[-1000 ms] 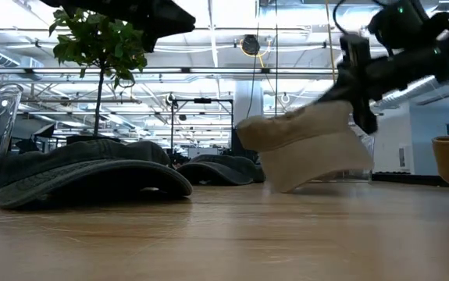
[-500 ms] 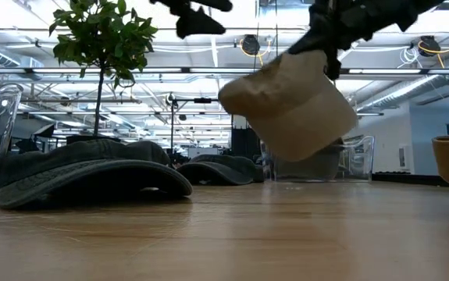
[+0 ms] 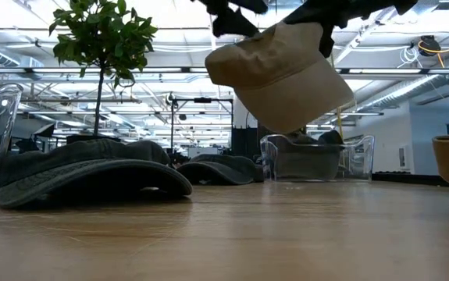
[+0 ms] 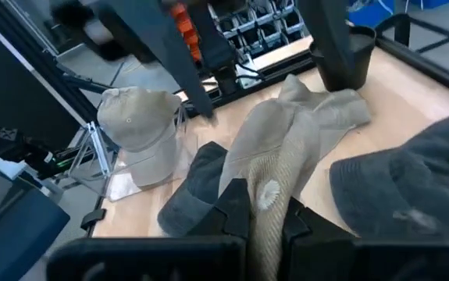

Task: Pick & Place hat
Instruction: Put the brown cap into the bottom transparent bin

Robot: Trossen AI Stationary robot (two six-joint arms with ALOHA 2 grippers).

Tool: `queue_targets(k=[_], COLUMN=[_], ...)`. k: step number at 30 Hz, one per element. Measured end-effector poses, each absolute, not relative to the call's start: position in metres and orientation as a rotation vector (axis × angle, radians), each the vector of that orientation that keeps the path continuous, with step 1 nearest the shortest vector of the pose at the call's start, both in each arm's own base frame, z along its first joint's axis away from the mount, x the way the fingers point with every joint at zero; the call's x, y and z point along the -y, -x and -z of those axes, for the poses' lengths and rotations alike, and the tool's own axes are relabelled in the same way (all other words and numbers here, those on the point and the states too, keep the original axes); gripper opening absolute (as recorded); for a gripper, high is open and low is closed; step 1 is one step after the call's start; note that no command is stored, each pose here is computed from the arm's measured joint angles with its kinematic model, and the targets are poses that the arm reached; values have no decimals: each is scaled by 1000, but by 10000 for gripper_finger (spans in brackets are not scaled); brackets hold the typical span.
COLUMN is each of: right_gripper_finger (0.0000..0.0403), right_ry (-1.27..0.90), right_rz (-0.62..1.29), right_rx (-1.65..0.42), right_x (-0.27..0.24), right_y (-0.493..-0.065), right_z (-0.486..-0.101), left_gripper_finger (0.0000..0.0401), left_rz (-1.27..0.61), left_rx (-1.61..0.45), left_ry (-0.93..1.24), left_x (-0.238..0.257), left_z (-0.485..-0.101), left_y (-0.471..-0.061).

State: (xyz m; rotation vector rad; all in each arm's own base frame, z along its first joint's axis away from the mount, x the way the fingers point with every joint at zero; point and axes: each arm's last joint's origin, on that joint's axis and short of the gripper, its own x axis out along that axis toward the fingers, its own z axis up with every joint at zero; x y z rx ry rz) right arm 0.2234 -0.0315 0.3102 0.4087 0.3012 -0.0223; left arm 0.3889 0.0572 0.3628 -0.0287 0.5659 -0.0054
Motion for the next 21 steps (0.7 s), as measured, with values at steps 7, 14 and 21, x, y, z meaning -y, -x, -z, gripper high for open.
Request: queue_targets(k=[7, 14, 21], right_gripper_finger=[0, 1, 1], right_ry=[-343, -250, -249], right_rz=[49, 19, -4], right_rx=[-286, -174, -168], right_x=[32, 32, 32], right_y=[-224, -226, -226], right_z=[-312, -323, -324], left_gripper_finger=[298, 283, 221], left_rz=[55, 42, 21], left_rx=[-597, -637, -603], left_ry=[45, 41, 99], left_x=[-56, -59, -60], left_z=[-354, -350, -352], left_y=[-394, -392, -394])
